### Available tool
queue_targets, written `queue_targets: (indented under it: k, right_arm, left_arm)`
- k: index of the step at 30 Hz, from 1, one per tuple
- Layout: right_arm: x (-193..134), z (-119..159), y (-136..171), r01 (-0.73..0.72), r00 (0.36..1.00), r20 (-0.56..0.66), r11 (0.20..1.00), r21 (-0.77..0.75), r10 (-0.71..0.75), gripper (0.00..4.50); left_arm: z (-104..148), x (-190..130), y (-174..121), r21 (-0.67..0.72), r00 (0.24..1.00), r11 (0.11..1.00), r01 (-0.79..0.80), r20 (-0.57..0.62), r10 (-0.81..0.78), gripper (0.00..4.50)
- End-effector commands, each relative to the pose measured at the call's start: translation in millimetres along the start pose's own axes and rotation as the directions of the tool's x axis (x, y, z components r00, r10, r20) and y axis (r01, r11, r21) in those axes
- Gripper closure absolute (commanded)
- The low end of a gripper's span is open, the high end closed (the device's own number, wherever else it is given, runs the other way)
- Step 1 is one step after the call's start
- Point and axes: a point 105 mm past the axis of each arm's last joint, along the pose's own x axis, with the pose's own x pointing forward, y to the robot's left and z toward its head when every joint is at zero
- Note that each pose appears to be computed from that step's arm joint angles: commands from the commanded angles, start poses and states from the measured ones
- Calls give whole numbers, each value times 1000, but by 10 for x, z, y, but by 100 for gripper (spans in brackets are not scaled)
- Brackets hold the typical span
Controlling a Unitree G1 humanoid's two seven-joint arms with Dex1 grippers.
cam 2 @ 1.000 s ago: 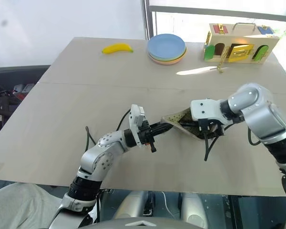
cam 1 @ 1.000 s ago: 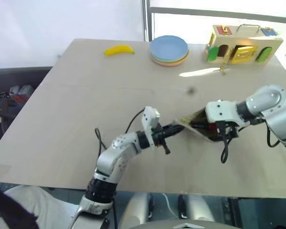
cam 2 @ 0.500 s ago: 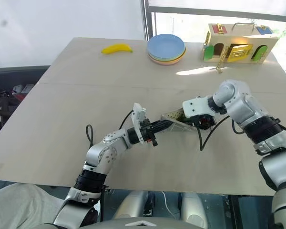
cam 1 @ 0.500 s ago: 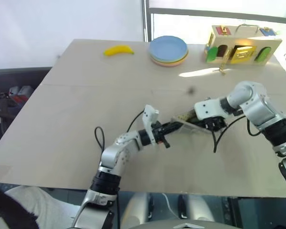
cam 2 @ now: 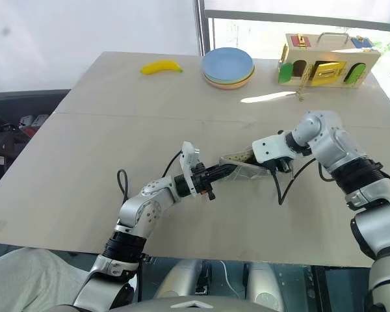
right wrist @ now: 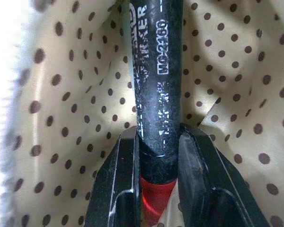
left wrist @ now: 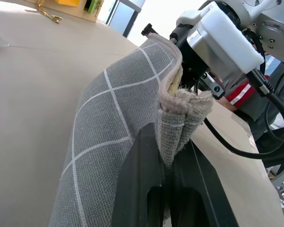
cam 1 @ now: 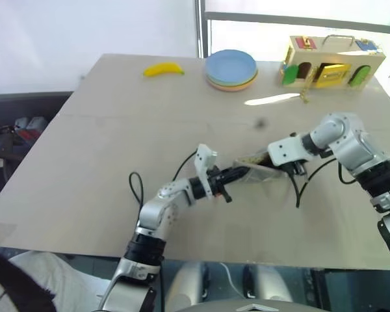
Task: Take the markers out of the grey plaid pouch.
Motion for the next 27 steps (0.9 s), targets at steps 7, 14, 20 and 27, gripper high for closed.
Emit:
queue_targets:
  k: [7,14,20,27]
  right_arm:
    - [-401,146,-9,46,992,113,998,36,-50,398]
    - [-622,286,-24,86,960,256,990,112,-112,398]
    - [-803,470,23,123,886,439,989,79,-146,398]
    - [-1120,785,30,120,657,719,973,195,-225,398]
  left_arm:
    - [-24,-7,25,8,1000,1000,-14,7,14,450]
    - [-43,1,23,15,1000,1000,-13,6,13,450]
    - [-53,13,15,16,1000,1000,-10,6,10,450]
    - [-53,23,15,17,1000,1000,-9,7,9,450]
